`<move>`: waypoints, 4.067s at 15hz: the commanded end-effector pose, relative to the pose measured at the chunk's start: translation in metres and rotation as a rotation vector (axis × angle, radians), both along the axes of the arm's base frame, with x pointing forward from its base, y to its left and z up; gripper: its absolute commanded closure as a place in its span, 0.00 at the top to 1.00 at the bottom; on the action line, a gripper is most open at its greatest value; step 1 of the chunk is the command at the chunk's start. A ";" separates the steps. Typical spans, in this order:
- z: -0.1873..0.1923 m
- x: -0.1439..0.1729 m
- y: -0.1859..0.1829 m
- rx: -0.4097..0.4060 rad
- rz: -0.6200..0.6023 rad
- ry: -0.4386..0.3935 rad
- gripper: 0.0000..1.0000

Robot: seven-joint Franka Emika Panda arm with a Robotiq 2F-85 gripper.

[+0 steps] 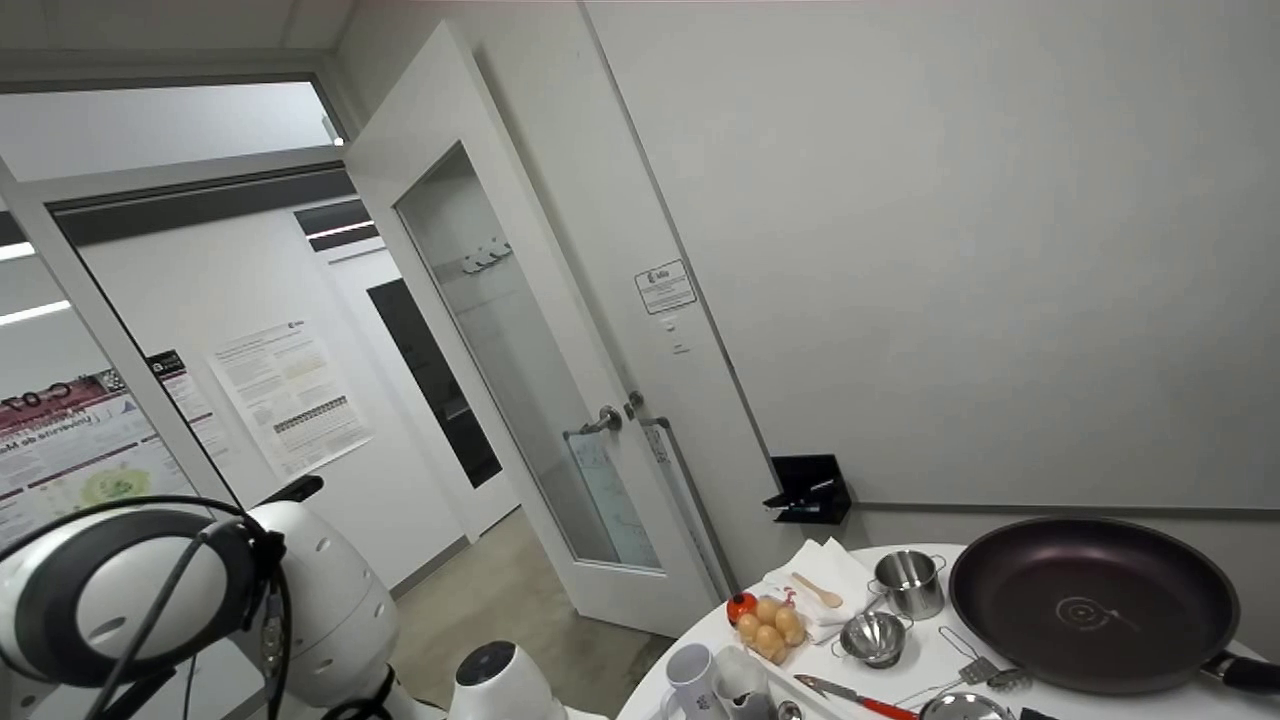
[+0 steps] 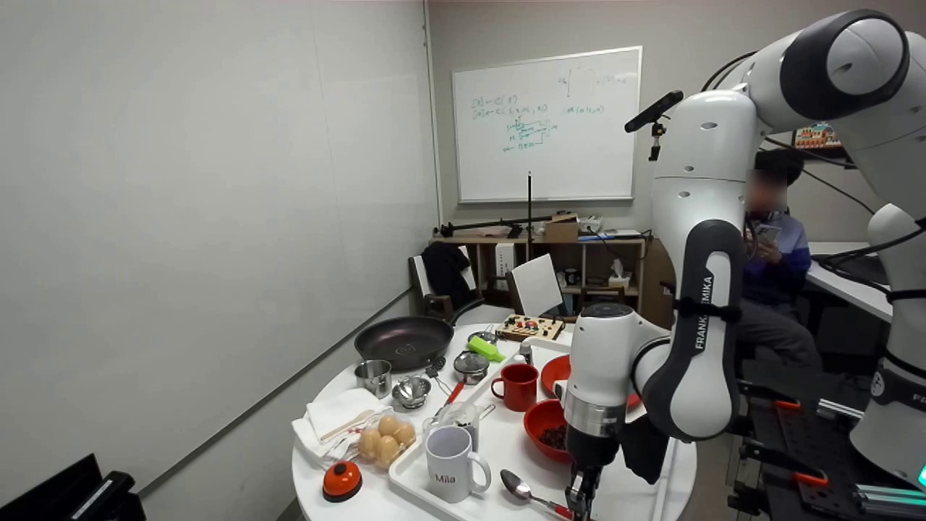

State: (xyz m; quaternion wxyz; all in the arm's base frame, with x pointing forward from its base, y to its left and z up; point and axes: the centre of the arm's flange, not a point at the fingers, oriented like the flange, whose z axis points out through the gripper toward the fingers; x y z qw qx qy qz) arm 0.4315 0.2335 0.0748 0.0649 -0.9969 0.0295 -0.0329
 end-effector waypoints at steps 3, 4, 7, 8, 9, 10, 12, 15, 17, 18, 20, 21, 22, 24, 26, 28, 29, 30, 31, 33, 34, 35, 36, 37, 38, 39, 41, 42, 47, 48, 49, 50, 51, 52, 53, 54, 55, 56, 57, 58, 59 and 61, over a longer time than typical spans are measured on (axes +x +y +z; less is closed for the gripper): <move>0.058 -0.004 -0.034 0.060 -0.142 -0.123 0.08; 0.066 -0.002 -0.042 0.071 -0.169 -0.138 0.08; 0.082 0.000 -0.059 0.077 -0.231 -0.175 0.08; 0.086 0.000 -0.063 0.079 -0.239 -0.178 0.08; 0.089 0.000 -0.065 0.081 -0.244 -0.180 0.08; 0.092 0.000 -0.068 0.088 -0.241 -0.176 0.08; 0.101 -0.001 -0.071 0.137 -0.211 -0.154 0.08; 0.127 0.001 -0.077 0.190 -0.205 -0.143 0.08; 0.143 0.004 -0.090 0.200 -0.232 -0.154 0.08; 0.149 0.006 -0.098 0.204 -0.248 -0.157 0.08; 0.158 0.010 -0.114 0.210 -0.266 -0.150 0.08; 0.161 0.012 -0.120 0.203 -0.264 -0.130 0.08; 0.163 0.013 -0.125 0.184 -0.257 -0.102 0.08; 0.166 0.014 -0.139 0.132 -0.252 -0.031 0.07; 0.170 0.013 -0.151 0.085 -0.252 0.032 0.07; 0.178 0.011 -0.158 0.044 -0.247 0.079 0.07; 0.184 0.010 -0.160 0.020 -0.237 0.102 0.07; 0.189 0.008 -0.162 0.005 -0.221 0.127 0.07; 0.194 0.008 -0.163 0.005 -0.182 0.158 0.07; 0.199 0.005 -0.156 -0.002 -0.111 0.197 0.07; 0.200 0.005 -0.152 -0.006 -0.082 0.212 0.07; 0.199 0.005 -0.148 -0.002 -0.055 0.228 0.07; 0.197 0.005 -0.143 0.000 -0.031 0.241 0.07; 0.194 0.005 -0.139 0.003 -0.008 0.256 0.07; 0.189 0.006 -0.136 0.006 0.006 0.273 0.07; 0.184 0.006 -0.133 0.007 0.021 0.287 0.07; 0.171 0.007 -0.129 0.005 0.034 0.315 0.07; 0.166 0.007 -0.128 0.008 0.040 0.328 0.07; 0.147 0.015 -0.129 0.016 0.052 0.392 0.07; 0.144 0.017 -0.130 0.018 0.052 0.401 0.07; 0.143 0.019 -0.131 0.020 0.054 0.408 0.07; 0.142 0.021 -0.133 0.016 0.055 0.413 0.07; 0.140 0.023 -0.135 0.015 0.058 0.421 0.07; 0.138 0.025 -0.137 0.005 0.068 0.434 0.07; 0.134 0.027 -0.138 -0.007 0.082 0.449 0.07; 0.130 0.028 -0.138 -0.018 0.090 0.465 0.07; 0.127 0.030 -0.138 -0.024 0.099 0.479 0.07; 0.123 0.033 -0.138 -0.032 0.103 0.492 0.07; 0.119 0.036 -0.138 -0.038 0.106 0.505 0.07; 0.115 0.039 -0.137 -0.045 0.110 0.516 0.07; 0.111 0.043 -0.136 -0.050 0.113 0.526 0.07; 0.107 0.049 -0.132 -0.073 0.089 0.479 0.07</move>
